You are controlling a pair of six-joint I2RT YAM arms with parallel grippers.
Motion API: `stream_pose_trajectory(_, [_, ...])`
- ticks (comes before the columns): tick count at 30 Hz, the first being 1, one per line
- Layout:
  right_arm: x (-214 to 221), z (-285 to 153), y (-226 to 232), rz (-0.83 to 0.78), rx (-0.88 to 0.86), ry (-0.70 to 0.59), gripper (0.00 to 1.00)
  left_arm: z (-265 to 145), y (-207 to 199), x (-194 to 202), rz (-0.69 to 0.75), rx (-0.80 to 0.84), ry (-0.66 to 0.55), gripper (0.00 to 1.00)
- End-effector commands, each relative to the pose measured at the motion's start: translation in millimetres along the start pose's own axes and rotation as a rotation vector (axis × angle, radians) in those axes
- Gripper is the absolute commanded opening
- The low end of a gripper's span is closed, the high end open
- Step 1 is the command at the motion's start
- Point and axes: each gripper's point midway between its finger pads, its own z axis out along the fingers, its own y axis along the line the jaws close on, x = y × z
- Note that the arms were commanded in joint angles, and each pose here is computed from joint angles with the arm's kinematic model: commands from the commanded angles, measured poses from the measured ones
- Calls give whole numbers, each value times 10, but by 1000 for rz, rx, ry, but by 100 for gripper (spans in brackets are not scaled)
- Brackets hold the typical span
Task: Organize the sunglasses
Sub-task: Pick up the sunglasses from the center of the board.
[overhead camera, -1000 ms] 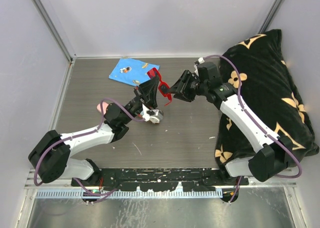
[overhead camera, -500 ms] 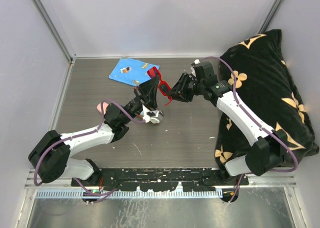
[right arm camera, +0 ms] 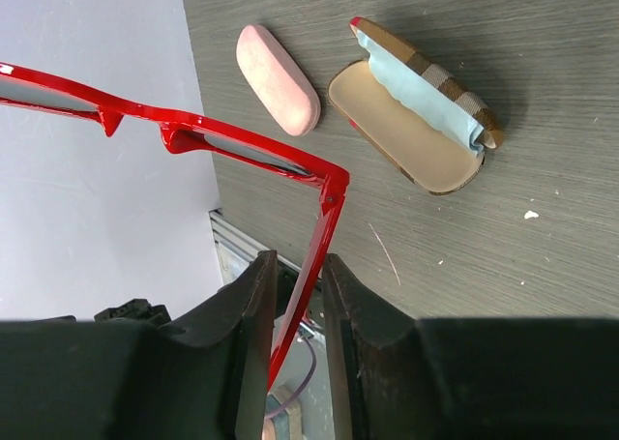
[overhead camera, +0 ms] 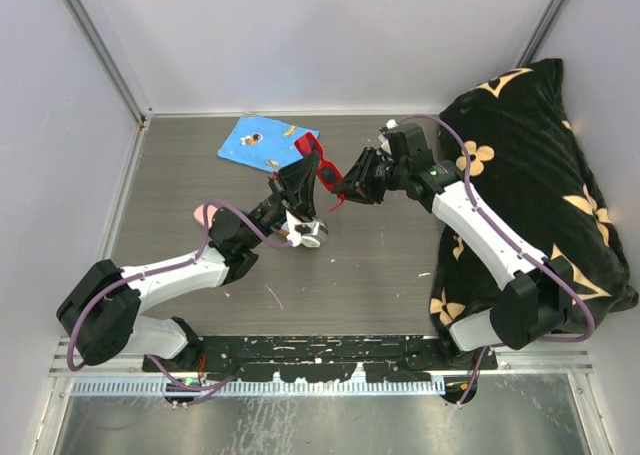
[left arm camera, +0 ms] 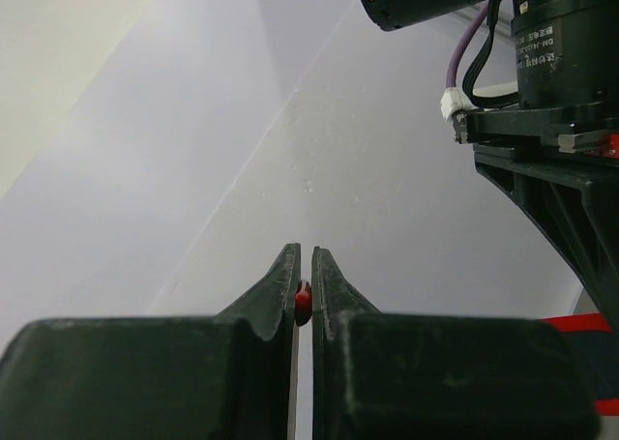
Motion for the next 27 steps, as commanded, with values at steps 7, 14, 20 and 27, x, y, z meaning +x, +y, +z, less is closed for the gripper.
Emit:
stream_pose_trajectory(7, [-39,15,144,8,-71,-3,22,-2,358,-162,35,-116,-53,0])
stream_pose_trajectory(14, [-65,8,190,26,-91,-21,3,-11,347,-165,32,-112,-52,3])
stream_pose_trajectory(20, [-124,-14,239,40,-100,-48,1,-4,338,-188,17,-106,-64,35])
stream_pose_trajectory(27, [-224,-6,329,55,-115,-78,1,-18,333,-276,-5,-100,-97,57])
